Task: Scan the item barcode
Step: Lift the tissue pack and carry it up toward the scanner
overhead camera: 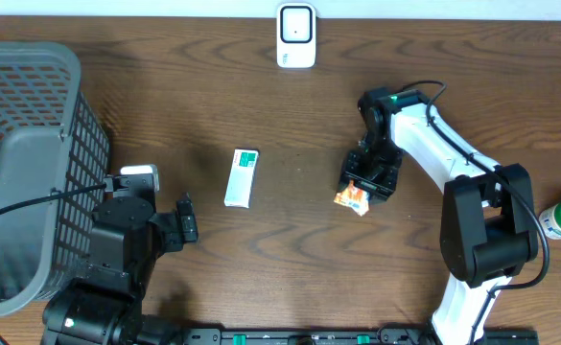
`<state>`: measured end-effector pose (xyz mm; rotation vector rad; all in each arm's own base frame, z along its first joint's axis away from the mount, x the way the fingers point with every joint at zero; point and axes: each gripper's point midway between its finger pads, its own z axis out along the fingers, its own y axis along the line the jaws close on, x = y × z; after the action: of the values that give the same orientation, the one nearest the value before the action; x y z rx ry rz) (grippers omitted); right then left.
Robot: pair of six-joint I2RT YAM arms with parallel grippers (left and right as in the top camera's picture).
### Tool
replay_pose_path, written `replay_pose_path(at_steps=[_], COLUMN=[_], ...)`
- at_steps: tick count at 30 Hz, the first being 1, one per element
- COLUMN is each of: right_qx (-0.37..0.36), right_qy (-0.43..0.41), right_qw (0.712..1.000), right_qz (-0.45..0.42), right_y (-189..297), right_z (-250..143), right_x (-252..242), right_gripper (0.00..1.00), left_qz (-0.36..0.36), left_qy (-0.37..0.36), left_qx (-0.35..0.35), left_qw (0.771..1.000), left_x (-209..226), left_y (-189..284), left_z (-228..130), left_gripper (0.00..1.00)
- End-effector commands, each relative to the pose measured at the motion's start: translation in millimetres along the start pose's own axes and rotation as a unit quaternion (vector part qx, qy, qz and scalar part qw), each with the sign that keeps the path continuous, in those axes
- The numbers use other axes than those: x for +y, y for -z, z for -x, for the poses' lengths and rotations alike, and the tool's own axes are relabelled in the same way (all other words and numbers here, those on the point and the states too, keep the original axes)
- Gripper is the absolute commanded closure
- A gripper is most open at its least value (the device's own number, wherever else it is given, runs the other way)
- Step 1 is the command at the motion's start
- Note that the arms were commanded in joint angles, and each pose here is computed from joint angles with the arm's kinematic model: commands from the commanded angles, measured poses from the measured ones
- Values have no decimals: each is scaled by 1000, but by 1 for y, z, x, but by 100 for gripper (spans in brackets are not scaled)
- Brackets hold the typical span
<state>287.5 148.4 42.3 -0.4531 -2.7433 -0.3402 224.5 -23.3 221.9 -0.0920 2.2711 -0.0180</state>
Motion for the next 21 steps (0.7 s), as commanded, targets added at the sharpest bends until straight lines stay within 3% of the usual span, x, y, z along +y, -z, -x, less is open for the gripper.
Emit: replay_pose_path(at_steps=[1, 6, 12, 16, 21], right_qx=[-48, -150, -336, -400, -460], right_qy=[55, 123, 161, 180, 199], right_qw=[997, 977, 921, 886, 847], right_qz=[32, 84, 114, 148, 179], right_y=[11, 41, 92, 116, 142], right_z=[21, 63, 127, 142, 151], right_x=[23, 62, 108, 137, 163], right_gripper=[44, 44, 37, 28, 30], left_qz=[8, 8, 8, 8, 8], left_qy=[4, 4, 4, 4, 4], left_qx=[-5, -5, -5, -5, -5], left_qw=[1000, 1000, 1000, 1000, 1000], left_x=[3, 3, 3, 3, 3], left_y=[1, 1, 1, 1, 1], left_z=[3, 3, 3, 3, 3], left_gripper=[4, 4, 4, 4, 4])
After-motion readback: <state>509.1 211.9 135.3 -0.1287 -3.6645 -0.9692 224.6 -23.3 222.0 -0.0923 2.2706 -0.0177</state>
